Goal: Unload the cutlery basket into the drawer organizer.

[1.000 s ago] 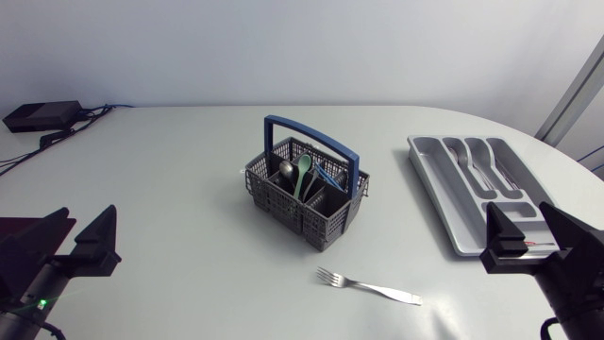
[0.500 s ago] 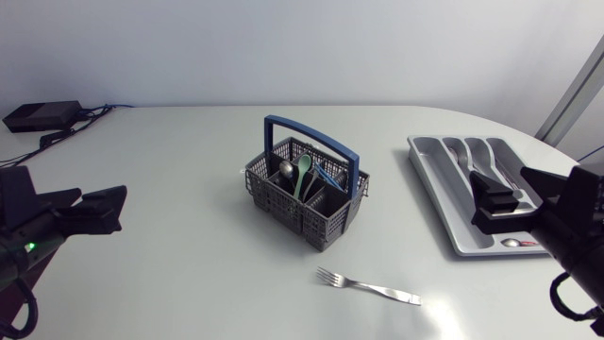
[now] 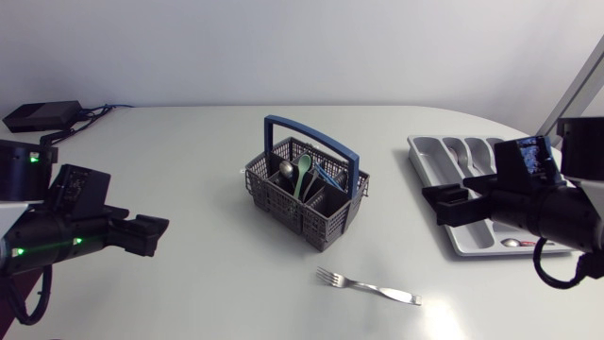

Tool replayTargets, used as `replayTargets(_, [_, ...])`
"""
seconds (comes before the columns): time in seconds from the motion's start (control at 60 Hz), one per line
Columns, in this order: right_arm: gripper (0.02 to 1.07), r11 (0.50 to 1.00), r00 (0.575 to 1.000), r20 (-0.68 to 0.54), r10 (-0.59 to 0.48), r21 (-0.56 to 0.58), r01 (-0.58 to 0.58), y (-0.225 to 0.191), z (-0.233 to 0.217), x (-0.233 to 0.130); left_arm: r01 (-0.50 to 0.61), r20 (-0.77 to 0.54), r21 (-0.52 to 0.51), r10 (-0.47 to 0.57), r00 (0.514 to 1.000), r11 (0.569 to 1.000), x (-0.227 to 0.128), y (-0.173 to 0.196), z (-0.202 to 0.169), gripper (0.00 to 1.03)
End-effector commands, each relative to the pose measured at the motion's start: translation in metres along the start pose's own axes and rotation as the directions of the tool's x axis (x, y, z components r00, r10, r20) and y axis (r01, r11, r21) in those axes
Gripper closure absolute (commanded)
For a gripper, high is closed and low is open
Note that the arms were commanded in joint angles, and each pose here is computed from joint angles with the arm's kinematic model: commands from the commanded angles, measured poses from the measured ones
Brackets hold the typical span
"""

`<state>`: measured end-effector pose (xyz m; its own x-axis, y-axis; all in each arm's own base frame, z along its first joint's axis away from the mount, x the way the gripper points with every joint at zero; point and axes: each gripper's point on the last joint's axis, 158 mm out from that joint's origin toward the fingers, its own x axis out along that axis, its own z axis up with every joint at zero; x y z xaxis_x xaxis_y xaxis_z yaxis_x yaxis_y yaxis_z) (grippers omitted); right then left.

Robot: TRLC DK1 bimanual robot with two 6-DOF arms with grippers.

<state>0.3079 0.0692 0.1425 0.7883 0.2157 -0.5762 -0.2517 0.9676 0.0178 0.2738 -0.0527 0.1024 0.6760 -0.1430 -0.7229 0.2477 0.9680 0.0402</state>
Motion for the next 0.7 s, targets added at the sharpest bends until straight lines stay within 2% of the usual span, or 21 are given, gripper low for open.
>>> replayTargets(0.0, [0.07,0.999,0.996,-0.076,0.052,-0.005,-0.053,0.01,-0.007,0.011,0.051,-0.022,0.063,-0.05,0.999,0.997,0.001,-0.012,0.005,0.07])
replayTargets(0.167, [0.07,0.987,0.97,-0.204,0.135,-0.055,-0.149,0.029,-0.025,0.027,0.137,-0.047,0.106,-0.133,0.99,0.985,0.007,-0.031,0.004,0.07])
replayTargets(0.217, [0.07,0.972,0.956,-0.249,0.152,-0.138,-0.191,0.037,-0.034,0.028,0.147,-0.016,0.115,-0.146,0.989,0.982,0.006,-0.033,0.01,0.07])
replayTargets(0.267, [0.07,0.941,0.936,-0.315,0.16,-0.238,-0.241,0.042,-0.046,0.03,0.155,0.021,0.133,-0.159,0.987,0.979,0.004,-0.036,0.015,0.07])
replayTargets(0.283, [0.07,0.904,0.915,-0.37,0.162,-0.315,-0.288,0.045,-0.06,0.033,0.165,0.046,0.144,-0.173,0.984,0.976,0.004,-0.039,0.018,0.07])
replayTargets(0.3, [0.07,0.895,0.909,-0.383,0.163,-0.33,-0.299,0.045,-0.063,0.034,0.17,0.051,0.149,-0.18,0.982,0.974,0.004,-0.04,0.019,0.07])
replayTargets(0.383, [0.07,0.861,0.879,-0.443,0.178,-0.362,-0.357,0.049,-0.078,0.044,0.198,0.081,0.182,-0.216,0.973,0.963,0.005,-0.048,0.023,0.07])
replayTargets(0.467, [0.07,0.798,0.817,-0.52,0.248,-0.369,-0.477,0.069,-0.095,0.043,0.252,0.105,0.233,-0.282,0.954,0.939,0.002,-0.065,0.027,0.07])
replayTargets(0.683, [0.07,0.647,0.711,-0.647,0.275,-0.422,-0.635,0.109,-0.135,0.041,0.378,0.093,0.34,-0.431,0.897,0.861,-0.007,-0.108,0.023,0.08])
